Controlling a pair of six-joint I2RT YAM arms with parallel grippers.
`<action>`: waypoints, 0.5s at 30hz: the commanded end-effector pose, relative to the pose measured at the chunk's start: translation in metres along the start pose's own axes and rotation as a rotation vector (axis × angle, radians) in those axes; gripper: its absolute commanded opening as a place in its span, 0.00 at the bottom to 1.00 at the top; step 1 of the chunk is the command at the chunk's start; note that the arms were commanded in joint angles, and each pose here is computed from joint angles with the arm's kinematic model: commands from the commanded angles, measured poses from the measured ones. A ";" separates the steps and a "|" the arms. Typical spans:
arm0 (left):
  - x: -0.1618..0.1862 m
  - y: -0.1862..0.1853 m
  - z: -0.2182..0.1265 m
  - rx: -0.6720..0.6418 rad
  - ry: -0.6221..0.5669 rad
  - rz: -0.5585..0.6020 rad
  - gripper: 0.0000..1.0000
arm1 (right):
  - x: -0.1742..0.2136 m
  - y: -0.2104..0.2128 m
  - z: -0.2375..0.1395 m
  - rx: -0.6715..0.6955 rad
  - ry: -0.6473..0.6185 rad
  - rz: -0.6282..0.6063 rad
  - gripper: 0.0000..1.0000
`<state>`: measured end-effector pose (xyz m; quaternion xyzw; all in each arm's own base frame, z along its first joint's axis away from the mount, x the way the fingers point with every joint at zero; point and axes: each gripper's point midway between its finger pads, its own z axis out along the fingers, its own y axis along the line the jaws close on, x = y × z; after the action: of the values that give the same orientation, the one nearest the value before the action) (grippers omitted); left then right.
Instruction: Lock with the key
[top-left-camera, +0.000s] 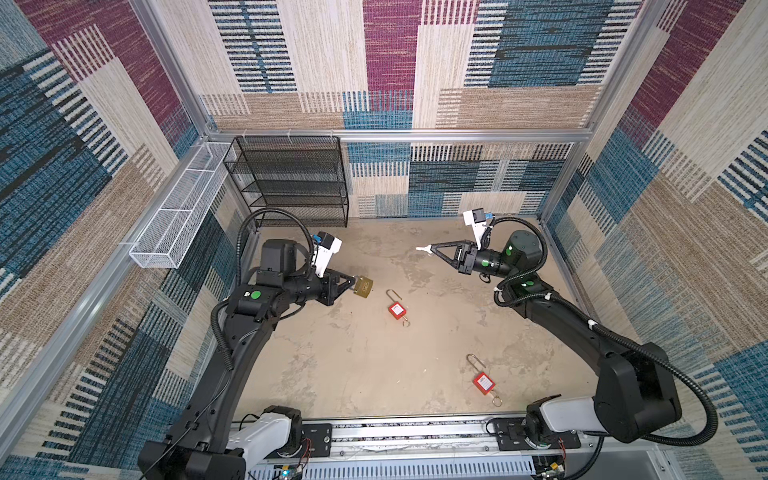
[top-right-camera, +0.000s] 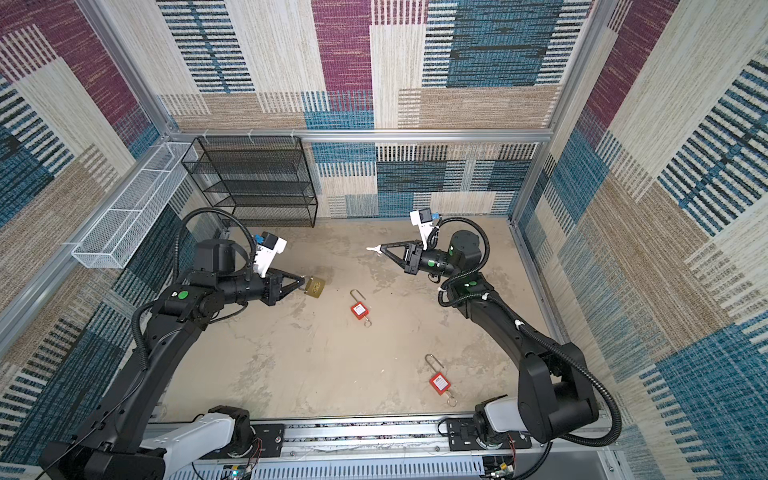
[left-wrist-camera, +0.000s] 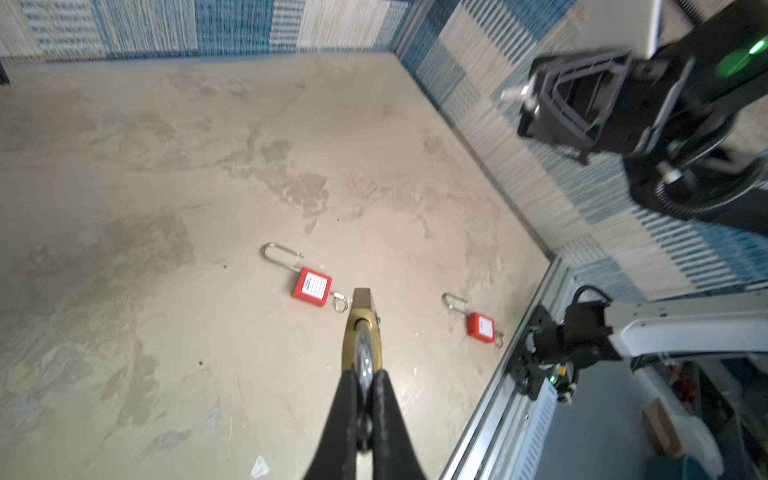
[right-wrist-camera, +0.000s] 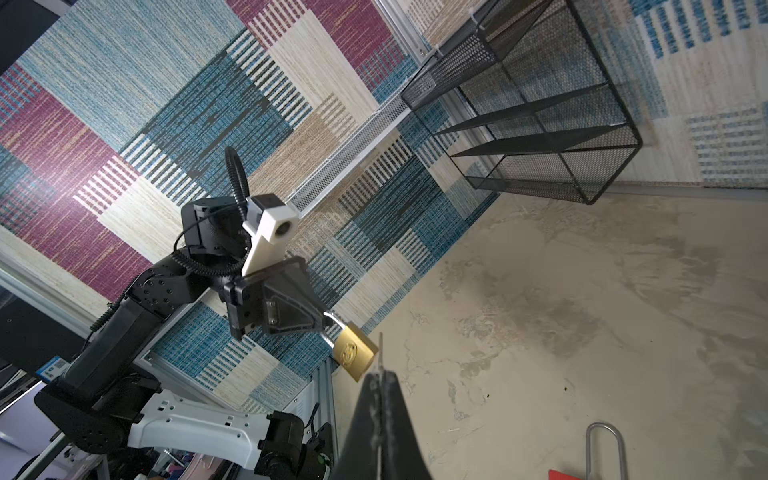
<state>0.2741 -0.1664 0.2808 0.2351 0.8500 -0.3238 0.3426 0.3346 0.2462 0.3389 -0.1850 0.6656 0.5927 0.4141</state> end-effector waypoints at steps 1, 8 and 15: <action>0.036 0.006 0.007 -0.051 0.186 0.124 0.00 | -0.004 0.004 -0.002 0.007 -0.005 -0.022 0.00; 0.070 0.012 0.034 -0.009 0.418 0.240 0.00 | -0.005 0.007 -0.008 0.025 -0.005 -0.029 0.00; 0.092 0.011 0.060 0.070 0.573 0.402 0.00 | 0.000 0.005 -0.018 0.048 -0.001 -0.029 0.00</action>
<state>0.2531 -0.1855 0.1821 0.4328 0.8631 -0.2107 0.1529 0.3268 0.2325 0.3407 -0.1802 0.6769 0.5759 0.4215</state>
